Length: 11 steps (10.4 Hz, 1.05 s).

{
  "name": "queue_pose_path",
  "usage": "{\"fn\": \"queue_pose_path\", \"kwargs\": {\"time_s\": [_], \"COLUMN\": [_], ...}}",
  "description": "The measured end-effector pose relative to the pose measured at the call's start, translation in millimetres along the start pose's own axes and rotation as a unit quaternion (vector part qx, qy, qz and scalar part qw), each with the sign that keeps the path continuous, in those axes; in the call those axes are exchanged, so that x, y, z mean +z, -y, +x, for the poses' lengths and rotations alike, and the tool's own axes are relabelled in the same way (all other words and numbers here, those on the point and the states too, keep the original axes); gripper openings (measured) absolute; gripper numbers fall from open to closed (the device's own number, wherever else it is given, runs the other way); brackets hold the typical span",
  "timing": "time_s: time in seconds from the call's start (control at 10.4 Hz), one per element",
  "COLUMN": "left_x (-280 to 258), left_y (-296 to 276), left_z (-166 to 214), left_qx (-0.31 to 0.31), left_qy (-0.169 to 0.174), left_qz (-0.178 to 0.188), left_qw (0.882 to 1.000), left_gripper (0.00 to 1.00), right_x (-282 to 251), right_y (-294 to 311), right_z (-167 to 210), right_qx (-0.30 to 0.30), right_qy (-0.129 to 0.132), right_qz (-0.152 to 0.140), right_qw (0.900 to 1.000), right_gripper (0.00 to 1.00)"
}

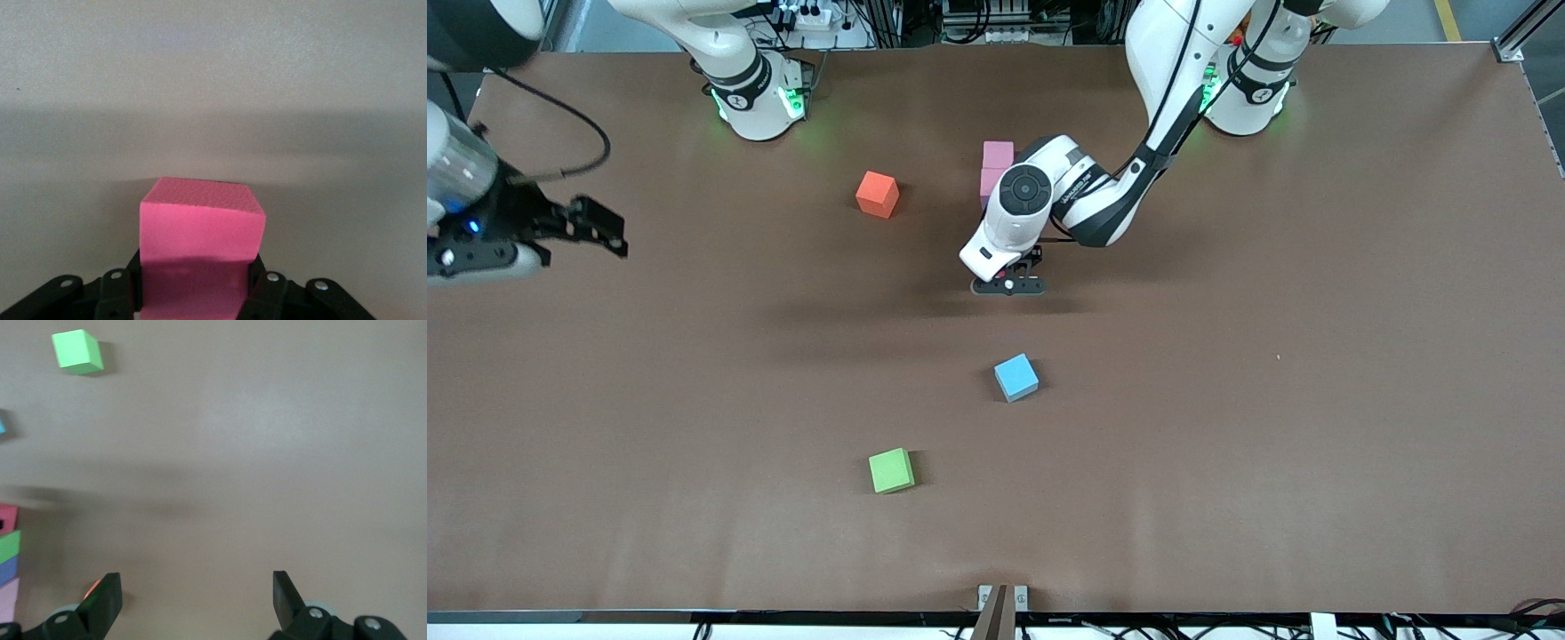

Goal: Arrange blocks into number 1
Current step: 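Place the red cube below the green cube while the right gripper withdraws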

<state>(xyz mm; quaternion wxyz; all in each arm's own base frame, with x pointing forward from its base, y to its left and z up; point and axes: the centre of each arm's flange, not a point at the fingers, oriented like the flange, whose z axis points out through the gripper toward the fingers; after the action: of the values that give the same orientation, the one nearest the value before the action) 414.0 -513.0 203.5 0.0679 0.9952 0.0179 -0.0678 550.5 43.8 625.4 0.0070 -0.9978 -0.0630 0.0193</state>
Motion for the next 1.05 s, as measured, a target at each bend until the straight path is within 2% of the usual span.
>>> {"fn": "queue_pose_path", "kwargs": {"time_s": [0.29,0.38,0.67,0.86,1.05], "left_x": [4.1,2.4,-37.6,-107.1,-182.2], "left_y": [1.8,1.4,4.8,32.4,85.8], "left_z": [0.4,2.0,27.0,61.3,95.1], "left_qx": [-0.001,-0.002,-0.018,-0.051,-0.075], "left_qy": [0.002,0.001,-0.024,-0.041,-0.064], "left_qz": [0.002,0.001,-0.014,-0.018,0.000], "left_qw": [1.000,1.000,0.999,0.998,0.995], "left_gripper": [0.96,1.00,1.00,1.00,1.00], "right_x": [-32.3,-40.4,-51.9,-52.0,-52.1], "right_y": [11.6,8.9,-7.5,-9.2,-11.8], "right_z": [-11.8,-15.8,-25.1,-24.7,-20.7], "right_qx": [-0.010,-0.008,-0.004,-0.002,0.000], "right_qy": [0.002,-0.002,-0.009,-0.011,-0.023], "right_qz": [0.010,0.011,0.012,0.011,0.010], "right_qw": [1.000,1.000,1.000,1.000,1.000], "right_gripper": [1.00,1.00,1.00,1.00,1.00]}}
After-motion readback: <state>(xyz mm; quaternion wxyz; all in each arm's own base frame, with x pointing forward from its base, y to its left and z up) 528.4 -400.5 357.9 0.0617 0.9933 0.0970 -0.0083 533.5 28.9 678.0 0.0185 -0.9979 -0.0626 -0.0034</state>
